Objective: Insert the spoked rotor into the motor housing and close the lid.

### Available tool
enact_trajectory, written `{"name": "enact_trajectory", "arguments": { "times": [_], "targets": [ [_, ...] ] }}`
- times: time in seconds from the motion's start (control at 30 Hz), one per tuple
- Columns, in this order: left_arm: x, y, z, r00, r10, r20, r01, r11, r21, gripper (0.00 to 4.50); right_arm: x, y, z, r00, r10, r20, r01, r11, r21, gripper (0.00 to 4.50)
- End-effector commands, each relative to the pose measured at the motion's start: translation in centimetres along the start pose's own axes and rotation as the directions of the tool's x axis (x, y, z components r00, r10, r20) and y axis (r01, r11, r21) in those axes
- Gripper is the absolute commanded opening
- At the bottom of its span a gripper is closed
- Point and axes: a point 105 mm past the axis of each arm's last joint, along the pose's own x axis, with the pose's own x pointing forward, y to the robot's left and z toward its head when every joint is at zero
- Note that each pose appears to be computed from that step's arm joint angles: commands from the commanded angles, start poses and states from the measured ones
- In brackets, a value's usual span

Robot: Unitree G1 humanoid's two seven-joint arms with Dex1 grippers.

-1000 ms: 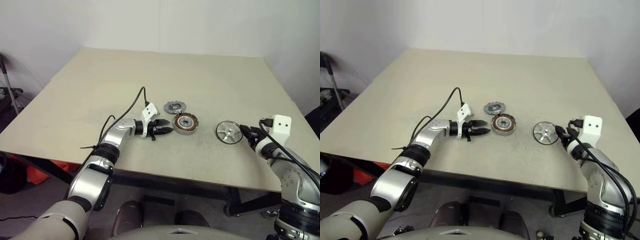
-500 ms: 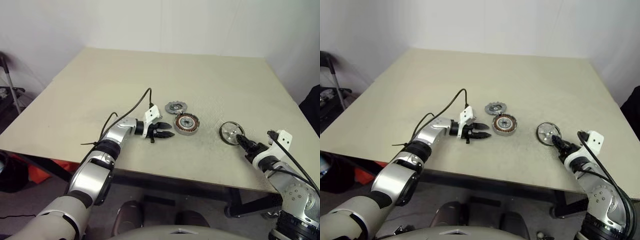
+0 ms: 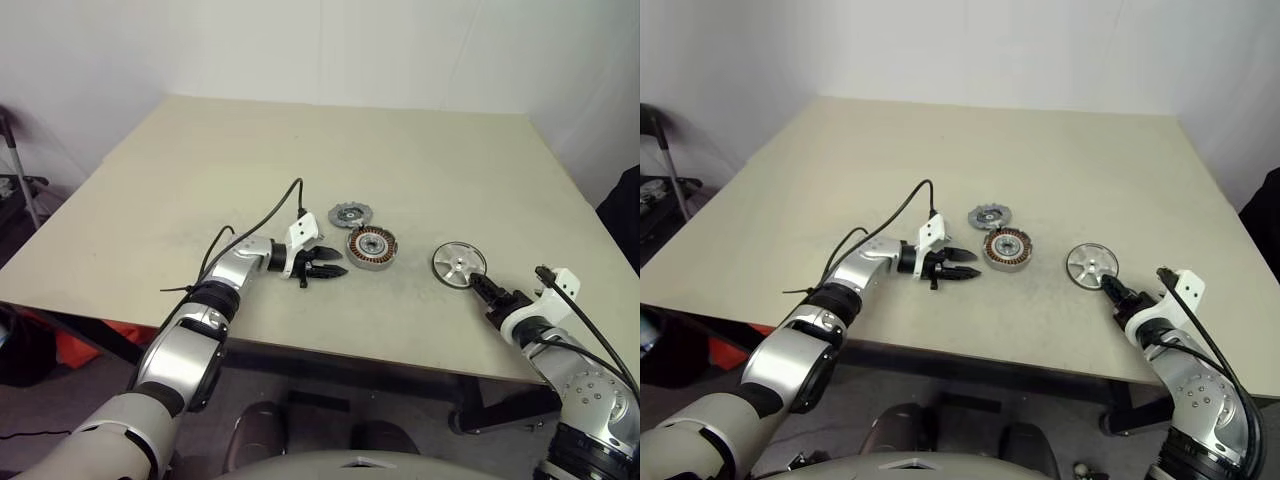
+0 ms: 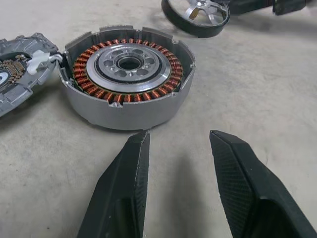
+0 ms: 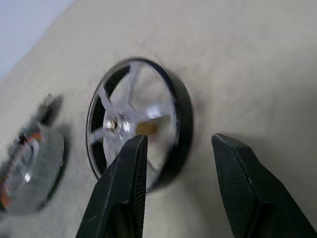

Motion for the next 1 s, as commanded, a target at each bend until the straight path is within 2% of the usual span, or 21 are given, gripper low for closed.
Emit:
{"name": "enact_trajectory", "arguments": {
  "times": [0.03, 0.23, 0.4, 0.5, 0.6, 0.63, 0.73, 0.83, 1.0],
  "targets": [
    [-0.3, 0.4, 1.1, 1.0, 0.016, 0.014, -0.017, 0.998, 0.056, 2.02, 0.7, 0.9, 0.4, 0.998, 0.036, 0.049, -0.041, 0.993, 0.11, 2.08],
    [-0.7, 0.7, 0.6, 0.999, 0.033, -0.013, -0.032, 0.997, 0.072, 2.02, 1.4, 2.6, 1.0, 0.989, 0.106, 0.099, -0.127, 0.964, 0.235, 2.08],
    [-0.7, 0.8, 0.5, 0.999, 0.044, -0.017, -0.042, 0.996, 0.075, 2.02, 1.7, 3.3, 1.0, 0.987, 0.128, 0.094, -0.149, 0.953, 0.263, 2.08],
    [-0.7, 0.8, 0.5, 0.999, 0.05, -0.016, -0.049, 0.996, 0.078, 2.05, 1.9, 3.4, 0.9, 0.988, 0.125, 0.092, -0.147, 0.948, 0.283, 1.45],
    [-0.7, 0.9, 0.5, 0.998, 0.056, -0.015, -0.055, 0.995, 0.079, 2.05, 2.1, 3.1, 0.7, 0.991, 0.108, 0.081, -0.127, 0.945, 0.3, 0.5],
    [-0.7, 1.0, 0.5, 0.998, 0.059, -0.015, -0.058, 0.995, 0.079, 2.05, 2.2, 2.9, 0.6, 0.993, 0.089, 0.072, -0.107, 0.946, 0.305, 0.36],
    [-0.8, 1.1, 0.5, 0.998, 0.065, -0.014, -0.064, 0.995, 0.078, 2.05, 2.4, 2.6, 0.3, 0.996, 0.065, 0.059, -0.081, 0.941, 0.329, 0.36],
    [-0.8, 1.1, 0.6, 0.998, 0.067, -0.007, -0.066, 0.995, 0.073, 2.05, 2.5, 3.3, 0.2, 0.993, 0.099, 0.059, -0.114, 0.918, 0.38, 0.36],
    [-0.8, 1.2, 1.4, 0.997, 0.069, 0.047, -0.071, 0.996, 0.045, 2.05, 2.3, 6.5, 1.1, 0.971, 0.219, 0.099, -0.239, 0.831, 0.502, 0.36]
  ]
}}
